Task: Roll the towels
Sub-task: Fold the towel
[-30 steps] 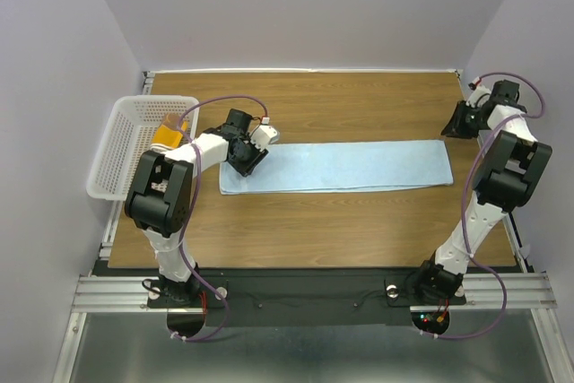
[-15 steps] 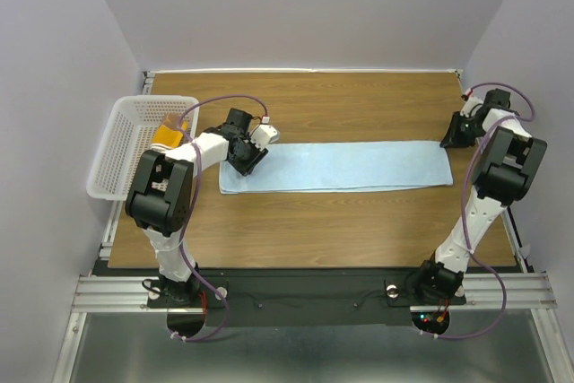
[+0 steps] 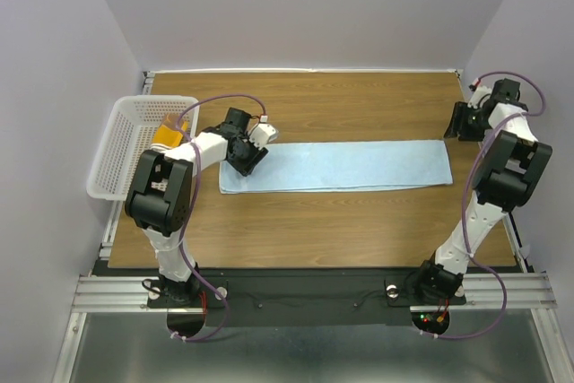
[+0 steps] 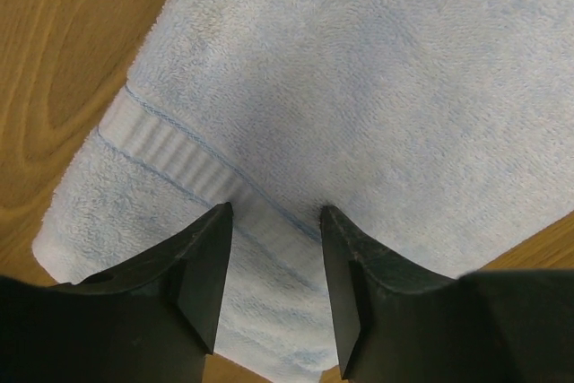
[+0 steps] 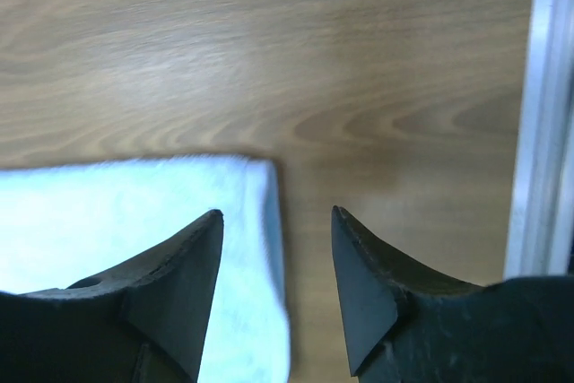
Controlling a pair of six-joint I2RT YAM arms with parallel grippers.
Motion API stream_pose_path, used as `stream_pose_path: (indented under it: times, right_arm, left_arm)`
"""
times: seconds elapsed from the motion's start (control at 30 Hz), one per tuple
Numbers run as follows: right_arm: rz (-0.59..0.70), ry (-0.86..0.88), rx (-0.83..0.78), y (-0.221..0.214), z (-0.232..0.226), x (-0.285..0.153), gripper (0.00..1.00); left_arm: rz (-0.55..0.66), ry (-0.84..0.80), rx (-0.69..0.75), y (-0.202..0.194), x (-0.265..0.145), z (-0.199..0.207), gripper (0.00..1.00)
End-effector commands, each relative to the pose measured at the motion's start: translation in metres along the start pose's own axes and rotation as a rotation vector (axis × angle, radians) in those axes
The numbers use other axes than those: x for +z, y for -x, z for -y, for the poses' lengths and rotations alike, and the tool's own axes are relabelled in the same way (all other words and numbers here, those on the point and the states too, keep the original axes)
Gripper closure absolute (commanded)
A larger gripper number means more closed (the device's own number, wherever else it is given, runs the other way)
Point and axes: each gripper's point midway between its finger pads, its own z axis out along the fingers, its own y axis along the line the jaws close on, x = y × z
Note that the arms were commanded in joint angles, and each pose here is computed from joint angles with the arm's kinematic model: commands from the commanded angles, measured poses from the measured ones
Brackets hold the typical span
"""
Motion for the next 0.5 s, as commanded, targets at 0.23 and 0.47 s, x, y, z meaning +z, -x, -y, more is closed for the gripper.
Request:
stream_pose_path:
  times: [0.23, 0.47]
  right_arm:
    - [-0.111, 0.021, -0.009, -0.044, -0.018, -0.049, 0.45]
    - [-0.196, 0.038, 0.008, -0.074, -0.016, -0.031, 0.46]
  left_arm:
    - [0.110, 0.011, -0.016, 0.035, -0.034, -0.006, 0.38]
    - [0.146, -0.007, -0.032, 0.046, -0.044, -0.003, 0.33]
